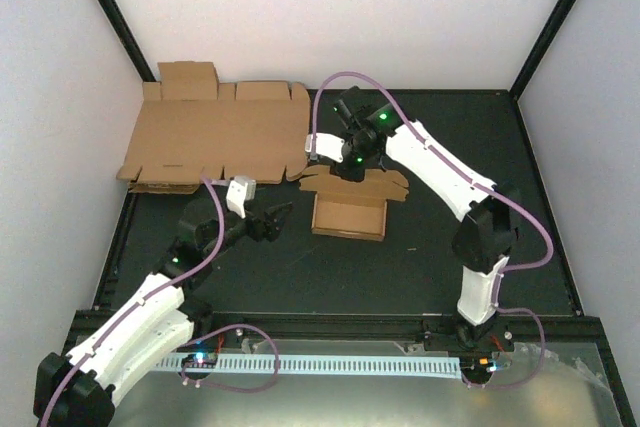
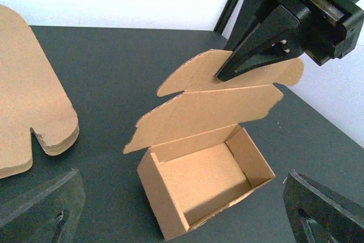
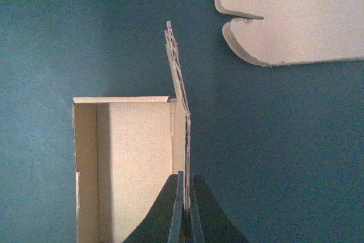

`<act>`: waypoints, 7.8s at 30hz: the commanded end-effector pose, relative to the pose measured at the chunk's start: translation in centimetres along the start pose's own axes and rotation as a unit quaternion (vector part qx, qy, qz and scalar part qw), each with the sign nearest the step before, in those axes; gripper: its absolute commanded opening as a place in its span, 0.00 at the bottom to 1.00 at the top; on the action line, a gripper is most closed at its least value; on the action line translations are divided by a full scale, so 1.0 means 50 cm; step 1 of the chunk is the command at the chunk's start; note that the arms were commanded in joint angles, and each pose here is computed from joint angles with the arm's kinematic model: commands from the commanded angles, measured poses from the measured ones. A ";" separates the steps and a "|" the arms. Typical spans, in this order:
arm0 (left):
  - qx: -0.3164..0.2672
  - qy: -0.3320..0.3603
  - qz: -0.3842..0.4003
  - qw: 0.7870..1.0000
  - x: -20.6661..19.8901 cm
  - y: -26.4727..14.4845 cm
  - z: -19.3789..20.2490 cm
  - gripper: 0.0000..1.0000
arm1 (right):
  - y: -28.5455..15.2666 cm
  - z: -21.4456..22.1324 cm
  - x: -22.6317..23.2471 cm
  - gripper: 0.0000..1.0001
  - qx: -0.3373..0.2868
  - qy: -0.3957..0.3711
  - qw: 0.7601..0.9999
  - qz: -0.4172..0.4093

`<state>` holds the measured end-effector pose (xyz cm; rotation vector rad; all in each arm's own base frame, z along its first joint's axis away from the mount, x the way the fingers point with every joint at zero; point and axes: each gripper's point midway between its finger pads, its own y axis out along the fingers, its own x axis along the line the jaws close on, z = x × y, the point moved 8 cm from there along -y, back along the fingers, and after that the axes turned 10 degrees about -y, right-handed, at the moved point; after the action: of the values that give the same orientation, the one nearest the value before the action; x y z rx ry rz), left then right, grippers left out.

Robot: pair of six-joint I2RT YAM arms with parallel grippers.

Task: Fold the paper box

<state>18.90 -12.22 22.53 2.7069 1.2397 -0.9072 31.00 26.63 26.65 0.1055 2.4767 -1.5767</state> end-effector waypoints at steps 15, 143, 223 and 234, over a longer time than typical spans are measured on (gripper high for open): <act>-0.004 0.022 -0.034 0.999 0.017 0.000 0.004 0.99 | -0.111 -0.052 -0.012 0.59 -0.093 0.006 0.986 0.140; 0.188 -0.015 -0.019 0.982 0.061 0.218 0.025 0.38 | -0.044 0.359 0.168 0.99 -0.271 0.443 0.812 0.265; 0.162 0.078 0.205 0.962 0.148 0.357 -0.056 0.60 | 0.007 0.363 0.207 0.58 -0.274 0.506 0.802 0.162; 0.187 0.081 0.185 0.961 0.154 0.366 -0.059 0.32 | 0.001 0.361 0.207 0.57 -0.275 0.505 0.802 0.164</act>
<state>36.98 -18.48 16.59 3.1726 0.6474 -1.0103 23.31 9.61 16.40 1.5759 3.2461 -0.6424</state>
